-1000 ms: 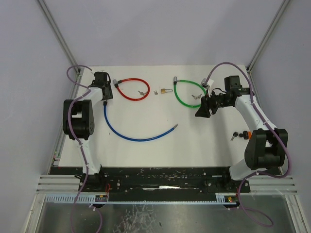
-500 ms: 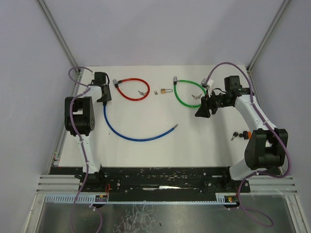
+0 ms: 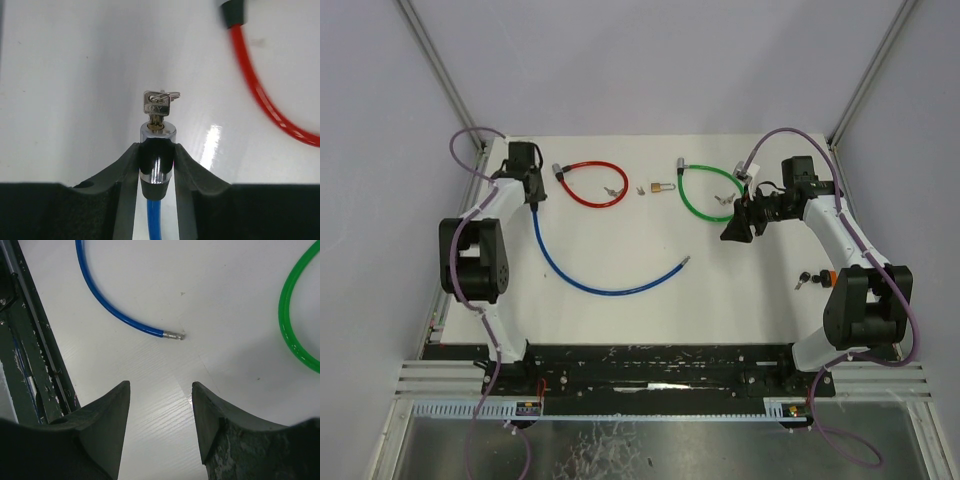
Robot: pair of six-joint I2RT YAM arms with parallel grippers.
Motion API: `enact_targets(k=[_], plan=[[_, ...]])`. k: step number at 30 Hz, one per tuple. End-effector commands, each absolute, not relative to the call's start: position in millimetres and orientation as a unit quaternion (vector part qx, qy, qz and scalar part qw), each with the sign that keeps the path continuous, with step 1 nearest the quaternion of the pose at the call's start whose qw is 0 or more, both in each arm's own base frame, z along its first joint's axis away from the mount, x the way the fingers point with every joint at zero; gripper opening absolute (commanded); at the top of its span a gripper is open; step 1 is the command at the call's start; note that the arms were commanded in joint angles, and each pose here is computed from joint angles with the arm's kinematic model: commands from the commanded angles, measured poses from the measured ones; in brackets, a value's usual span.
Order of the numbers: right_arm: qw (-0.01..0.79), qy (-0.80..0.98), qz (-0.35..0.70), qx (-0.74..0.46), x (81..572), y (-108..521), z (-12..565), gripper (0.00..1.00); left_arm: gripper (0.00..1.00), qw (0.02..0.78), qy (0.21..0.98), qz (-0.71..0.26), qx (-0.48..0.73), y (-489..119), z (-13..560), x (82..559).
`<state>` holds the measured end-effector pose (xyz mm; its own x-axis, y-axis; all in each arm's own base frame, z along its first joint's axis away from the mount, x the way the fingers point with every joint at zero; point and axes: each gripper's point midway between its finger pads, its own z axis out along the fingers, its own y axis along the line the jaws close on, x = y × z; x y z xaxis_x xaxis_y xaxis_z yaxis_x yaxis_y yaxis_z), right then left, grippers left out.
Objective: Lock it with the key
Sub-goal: Pick up the lock from the center of the board, then adjust the lock.
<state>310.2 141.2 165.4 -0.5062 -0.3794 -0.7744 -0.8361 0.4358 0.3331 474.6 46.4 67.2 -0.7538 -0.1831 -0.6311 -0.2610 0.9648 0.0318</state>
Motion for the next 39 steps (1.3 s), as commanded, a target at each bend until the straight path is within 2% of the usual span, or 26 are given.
enact_targets(k=[1,9,13,18,22,26,39], plan=[[0.331,0.767,0.379,-0.399,308,148,182,0.58,0.0,0.435,0.895,0.058,-0.076,10,155,478],[0.345,0.72,0.45,-0.399,299,169,207,0.58,0.0,0.626,0.776,-0.007,0.068,-81,282,453],[0.36,0.693,0.48,-0.399,306,197,227,0.57,0.0,0.681,0.719,-0.062,0.121,-119,329,434],[0.421,0.64,0.496,-0.408,332,254,271,0.59,0.0,0.738,0.645,-0.108,0.166,-151,378,415],[0.434,0.585,0.549,-0.41,341,305,311,0.6,0.0,0.749,0.614,-0.156,0.195,-175,406,403],[0.431,0.544,0.597,-0.403,344,343,320,0.6,0.0,0.748,0.59,-0.209,0.221,-199,425,388],[0.434,0.504,0.641,-0.384,342,368,333,0.56,0.0,0.731,0.559,-0.301,0.251,-249,454,364]])
